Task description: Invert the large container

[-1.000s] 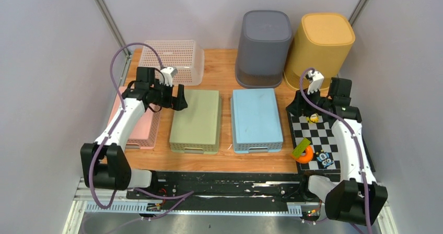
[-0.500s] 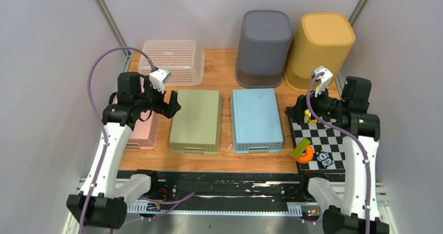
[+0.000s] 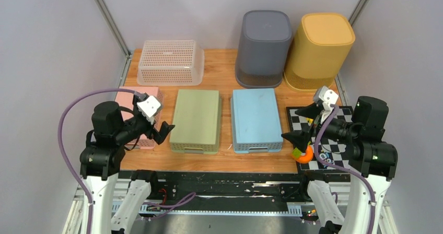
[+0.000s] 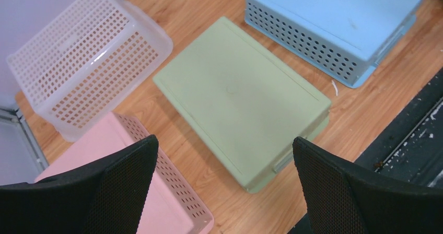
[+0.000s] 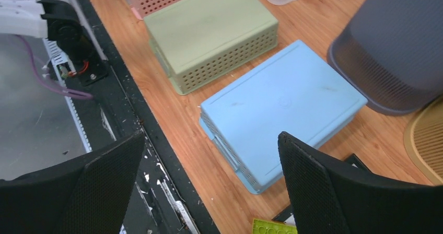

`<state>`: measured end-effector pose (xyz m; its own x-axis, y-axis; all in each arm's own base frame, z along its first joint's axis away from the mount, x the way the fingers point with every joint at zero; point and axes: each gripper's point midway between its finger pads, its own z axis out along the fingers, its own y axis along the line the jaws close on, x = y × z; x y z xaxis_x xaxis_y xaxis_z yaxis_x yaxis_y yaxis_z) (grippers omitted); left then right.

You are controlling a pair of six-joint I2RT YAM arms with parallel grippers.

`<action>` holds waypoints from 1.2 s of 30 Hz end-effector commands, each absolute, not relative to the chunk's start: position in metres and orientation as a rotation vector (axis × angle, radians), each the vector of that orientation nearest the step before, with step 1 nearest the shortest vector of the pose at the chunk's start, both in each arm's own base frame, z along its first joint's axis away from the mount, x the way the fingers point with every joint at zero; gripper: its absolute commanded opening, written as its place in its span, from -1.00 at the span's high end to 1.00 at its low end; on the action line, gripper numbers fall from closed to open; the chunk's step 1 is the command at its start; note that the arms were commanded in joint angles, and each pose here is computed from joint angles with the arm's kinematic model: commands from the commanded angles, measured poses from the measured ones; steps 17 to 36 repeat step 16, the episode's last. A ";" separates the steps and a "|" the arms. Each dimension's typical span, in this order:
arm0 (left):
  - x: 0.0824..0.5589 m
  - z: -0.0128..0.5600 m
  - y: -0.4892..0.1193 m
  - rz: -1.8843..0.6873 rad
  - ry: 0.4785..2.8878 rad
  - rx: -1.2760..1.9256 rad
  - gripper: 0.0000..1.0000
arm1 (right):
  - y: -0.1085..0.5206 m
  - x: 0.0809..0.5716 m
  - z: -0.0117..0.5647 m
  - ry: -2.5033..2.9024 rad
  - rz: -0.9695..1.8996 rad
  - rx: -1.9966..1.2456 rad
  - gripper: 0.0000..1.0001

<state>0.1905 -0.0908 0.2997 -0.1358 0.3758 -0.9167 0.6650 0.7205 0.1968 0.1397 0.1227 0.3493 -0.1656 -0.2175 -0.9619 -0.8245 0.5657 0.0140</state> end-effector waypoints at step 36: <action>0.134 0.295 -0.095 -0.333 1.706 0.906 -1.00 | 0.152 0.042 0.332 1.495 0.805 -1.165 -1.00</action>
